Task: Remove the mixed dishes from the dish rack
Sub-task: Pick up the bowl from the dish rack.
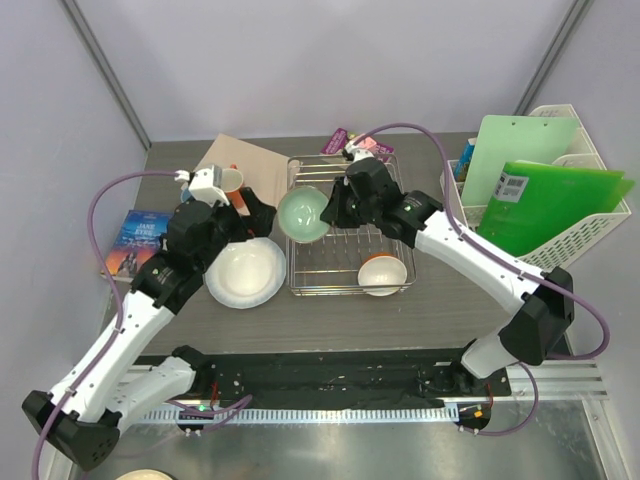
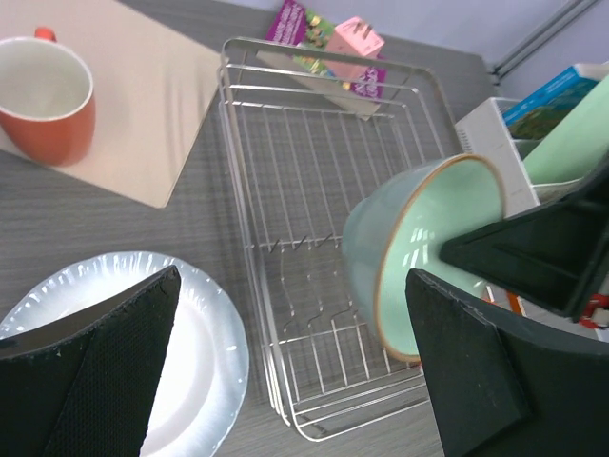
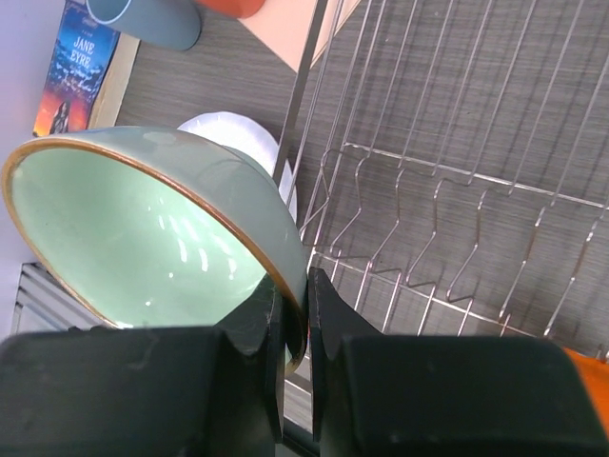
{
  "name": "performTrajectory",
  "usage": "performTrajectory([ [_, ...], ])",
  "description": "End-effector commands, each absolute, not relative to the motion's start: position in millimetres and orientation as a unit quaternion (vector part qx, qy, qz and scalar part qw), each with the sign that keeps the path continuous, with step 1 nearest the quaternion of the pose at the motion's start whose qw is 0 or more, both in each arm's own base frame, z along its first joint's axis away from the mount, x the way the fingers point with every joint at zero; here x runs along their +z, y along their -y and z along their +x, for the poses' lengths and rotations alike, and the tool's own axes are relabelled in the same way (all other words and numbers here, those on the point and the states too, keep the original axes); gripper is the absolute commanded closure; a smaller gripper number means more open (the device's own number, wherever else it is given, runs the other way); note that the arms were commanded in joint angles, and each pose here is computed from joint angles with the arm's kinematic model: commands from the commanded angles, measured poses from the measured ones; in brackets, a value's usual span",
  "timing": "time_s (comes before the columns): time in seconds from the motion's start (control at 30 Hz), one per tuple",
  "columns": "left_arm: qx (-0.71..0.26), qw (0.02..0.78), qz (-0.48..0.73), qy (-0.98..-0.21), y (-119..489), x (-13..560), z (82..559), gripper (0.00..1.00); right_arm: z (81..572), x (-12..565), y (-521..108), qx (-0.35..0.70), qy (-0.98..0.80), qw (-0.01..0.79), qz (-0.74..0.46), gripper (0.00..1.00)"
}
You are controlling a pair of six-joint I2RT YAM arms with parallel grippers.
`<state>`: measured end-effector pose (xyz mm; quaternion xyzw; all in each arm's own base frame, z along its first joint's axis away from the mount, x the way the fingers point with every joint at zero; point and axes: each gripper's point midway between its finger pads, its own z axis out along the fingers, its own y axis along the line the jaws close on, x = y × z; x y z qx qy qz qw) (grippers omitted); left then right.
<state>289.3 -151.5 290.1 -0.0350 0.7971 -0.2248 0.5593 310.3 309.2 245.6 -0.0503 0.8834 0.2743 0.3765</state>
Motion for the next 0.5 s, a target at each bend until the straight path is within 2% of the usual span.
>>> performTrajectory([
  [0.0,-0.258,0.576,-0.030,-0.775,163,307,293,0.00,309,266,-332,0.339,-0.863,0.370,-0.054,0.99],
  [0.33,-0.276,0.534,-0.001,-0.799,184,275,296,0.01,305,273,-345,0.363,-0.859,0.353,-0.074,0.99],
  [0.47,-0.275,0.518,0.009,-0.810,190,266,299,0.10,302,275,-345,0.368,-0.858,0.352,-0.074,0.99],
])
